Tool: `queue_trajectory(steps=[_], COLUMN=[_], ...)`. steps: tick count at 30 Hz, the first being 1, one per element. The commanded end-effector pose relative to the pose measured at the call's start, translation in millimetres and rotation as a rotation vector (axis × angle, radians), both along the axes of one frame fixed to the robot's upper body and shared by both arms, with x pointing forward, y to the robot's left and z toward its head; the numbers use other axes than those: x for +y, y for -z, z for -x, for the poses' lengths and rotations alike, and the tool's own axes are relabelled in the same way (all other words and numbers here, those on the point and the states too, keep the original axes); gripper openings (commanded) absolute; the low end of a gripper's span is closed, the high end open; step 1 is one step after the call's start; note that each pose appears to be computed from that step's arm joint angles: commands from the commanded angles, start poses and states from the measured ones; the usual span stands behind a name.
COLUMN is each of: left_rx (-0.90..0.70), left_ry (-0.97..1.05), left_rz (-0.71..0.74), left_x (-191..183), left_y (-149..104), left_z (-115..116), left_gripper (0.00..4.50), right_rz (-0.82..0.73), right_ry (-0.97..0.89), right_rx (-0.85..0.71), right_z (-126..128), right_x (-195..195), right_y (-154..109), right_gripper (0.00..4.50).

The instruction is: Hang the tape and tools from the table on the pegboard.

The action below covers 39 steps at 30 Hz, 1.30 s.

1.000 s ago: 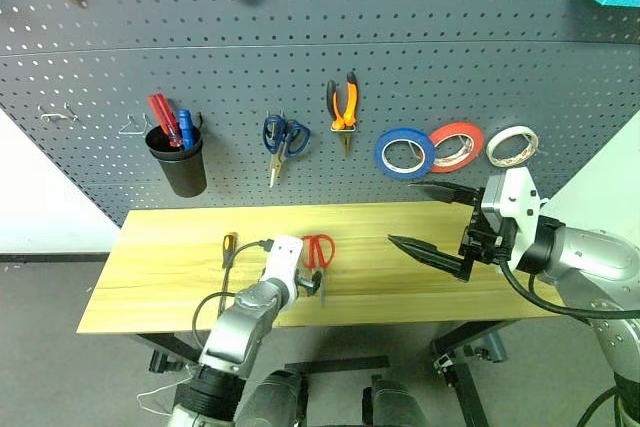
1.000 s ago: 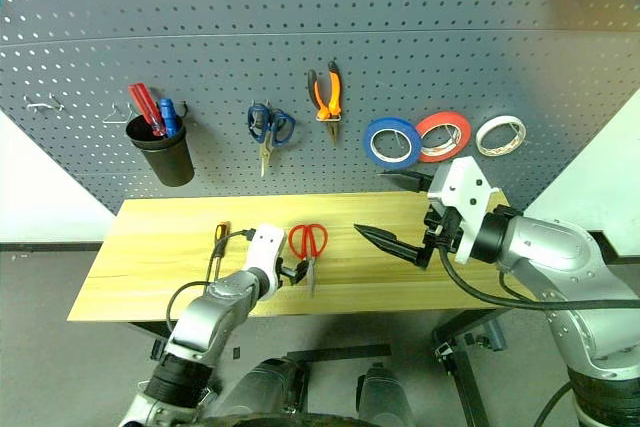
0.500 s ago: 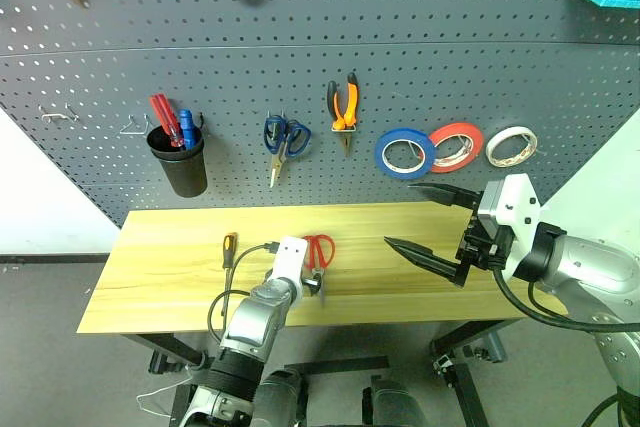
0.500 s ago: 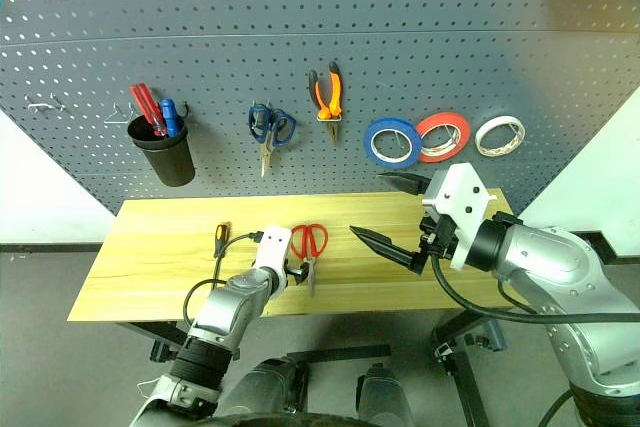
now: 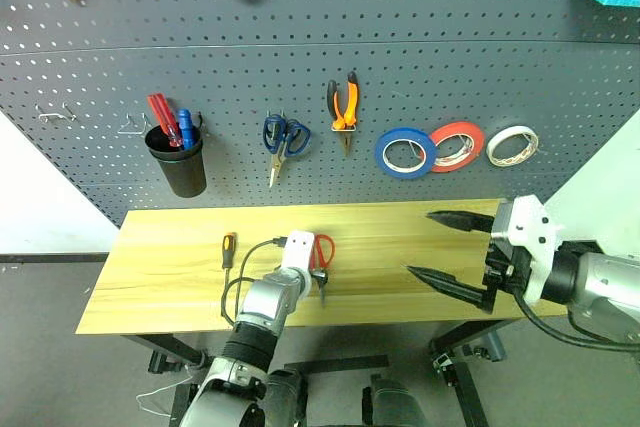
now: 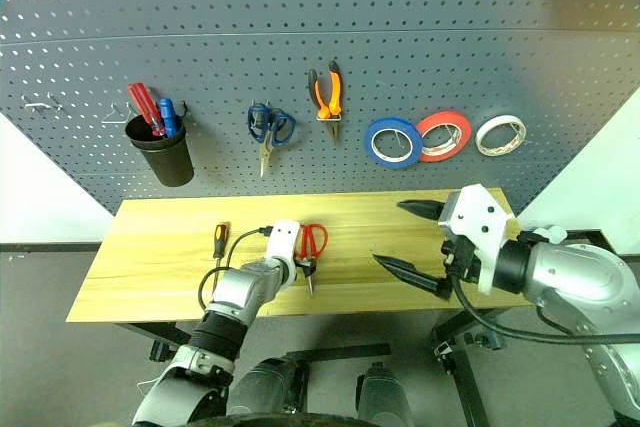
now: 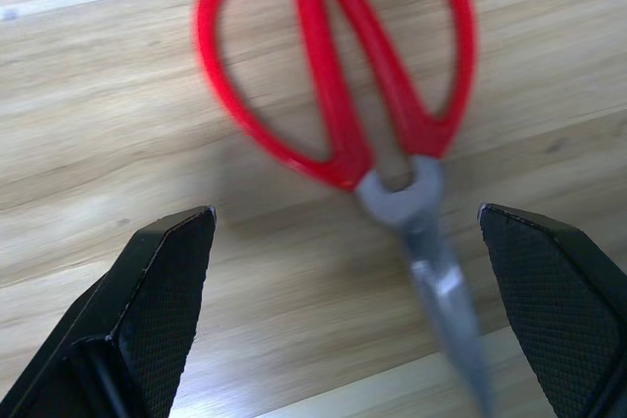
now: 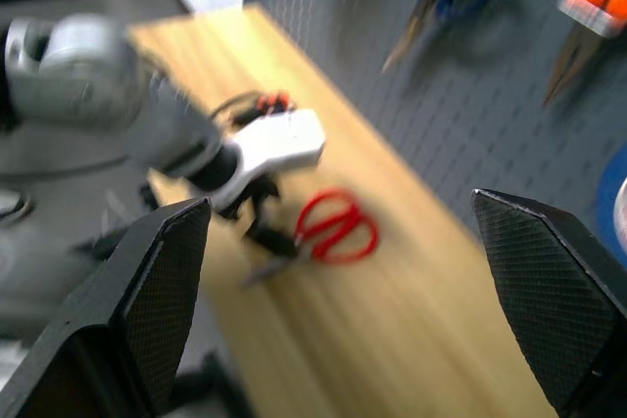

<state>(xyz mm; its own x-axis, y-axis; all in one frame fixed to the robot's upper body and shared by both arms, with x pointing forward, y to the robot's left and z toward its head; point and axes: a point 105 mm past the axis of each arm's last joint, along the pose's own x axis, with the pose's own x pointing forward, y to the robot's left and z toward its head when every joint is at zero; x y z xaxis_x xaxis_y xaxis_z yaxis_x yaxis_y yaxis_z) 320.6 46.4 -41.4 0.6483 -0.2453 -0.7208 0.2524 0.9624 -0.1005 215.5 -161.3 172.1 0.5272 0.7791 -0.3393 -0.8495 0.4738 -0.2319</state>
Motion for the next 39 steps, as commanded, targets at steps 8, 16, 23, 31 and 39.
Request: queue_trajectory(steps=[8,16,23,31,39], left_rx=[0.045,0.097,0.126,0.143,0.167], left_ry=[-0.030,-0.053,-0.075,-0.123,-0.138], left_rz=[0.037,0.021,0.015,0.017,-0.032], left_x=[-17,-22,-22,-25,-26], left_y=[-1,8,16,21,26], left_z=[4,10,13,11,15], left_gripper=[4.50,4.50,4.50,4.50,4.50], right_rz=[0.067,0.052,0.043,0.032,0.013], right_ry=[-0.015,-0.016,-0.013,-0.014,-0.013], right_rx=[-0.020,-0.033,-0.038,-0.043,-0.056], right_z=[4,1,3,3,1], right_x=[-2,3,7,12,19], right_y=[4,5,5,5,4], right_gripper=[4.46,4.46,4.46,4.46,4.46])
